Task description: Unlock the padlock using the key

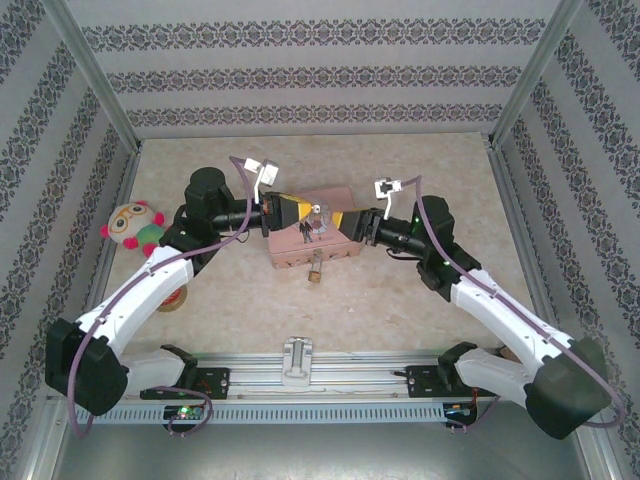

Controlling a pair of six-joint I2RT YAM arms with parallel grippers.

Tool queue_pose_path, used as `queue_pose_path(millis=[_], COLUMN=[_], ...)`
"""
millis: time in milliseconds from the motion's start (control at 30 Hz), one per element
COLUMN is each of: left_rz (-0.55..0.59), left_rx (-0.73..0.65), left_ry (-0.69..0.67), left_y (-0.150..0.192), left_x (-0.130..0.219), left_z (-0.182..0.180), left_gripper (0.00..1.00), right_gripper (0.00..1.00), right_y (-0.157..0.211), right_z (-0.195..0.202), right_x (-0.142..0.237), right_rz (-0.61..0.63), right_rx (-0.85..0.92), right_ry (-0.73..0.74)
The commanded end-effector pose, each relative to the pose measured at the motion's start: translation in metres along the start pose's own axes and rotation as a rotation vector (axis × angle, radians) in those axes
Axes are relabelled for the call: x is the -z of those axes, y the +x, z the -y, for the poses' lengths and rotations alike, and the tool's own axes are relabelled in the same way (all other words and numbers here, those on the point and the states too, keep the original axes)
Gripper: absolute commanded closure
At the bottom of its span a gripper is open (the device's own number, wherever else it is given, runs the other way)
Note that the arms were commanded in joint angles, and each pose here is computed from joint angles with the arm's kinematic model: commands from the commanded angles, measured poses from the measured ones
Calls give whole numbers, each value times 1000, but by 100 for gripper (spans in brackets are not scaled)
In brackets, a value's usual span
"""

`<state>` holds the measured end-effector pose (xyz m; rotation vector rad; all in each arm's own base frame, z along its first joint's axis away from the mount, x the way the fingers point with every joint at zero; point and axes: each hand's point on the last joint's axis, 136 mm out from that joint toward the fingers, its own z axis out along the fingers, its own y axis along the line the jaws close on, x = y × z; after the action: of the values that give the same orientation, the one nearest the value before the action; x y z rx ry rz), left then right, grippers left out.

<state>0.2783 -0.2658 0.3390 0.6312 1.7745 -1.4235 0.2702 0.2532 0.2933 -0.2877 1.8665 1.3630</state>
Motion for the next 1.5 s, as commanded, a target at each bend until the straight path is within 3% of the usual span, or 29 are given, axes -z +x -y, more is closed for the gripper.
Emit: queue_pose_path(millis=[0,633,1467], left_rz=[-123,-191,-180], left_rx=[-19,-57,-33], left_ry=[37,63,69], left_y=[26,37,40], left_x=[6,7,5], left_z=[6,9,4], left_gripper=[100,100,100], right_gripper=[42,47,72], right_y=[0,16,25], right_z=[-14,-55,-70], right_x=[6,2,-21], right_rz=[32,16,-73], right_rx=[126,218,202], right_ry=[-34,-238,-321])
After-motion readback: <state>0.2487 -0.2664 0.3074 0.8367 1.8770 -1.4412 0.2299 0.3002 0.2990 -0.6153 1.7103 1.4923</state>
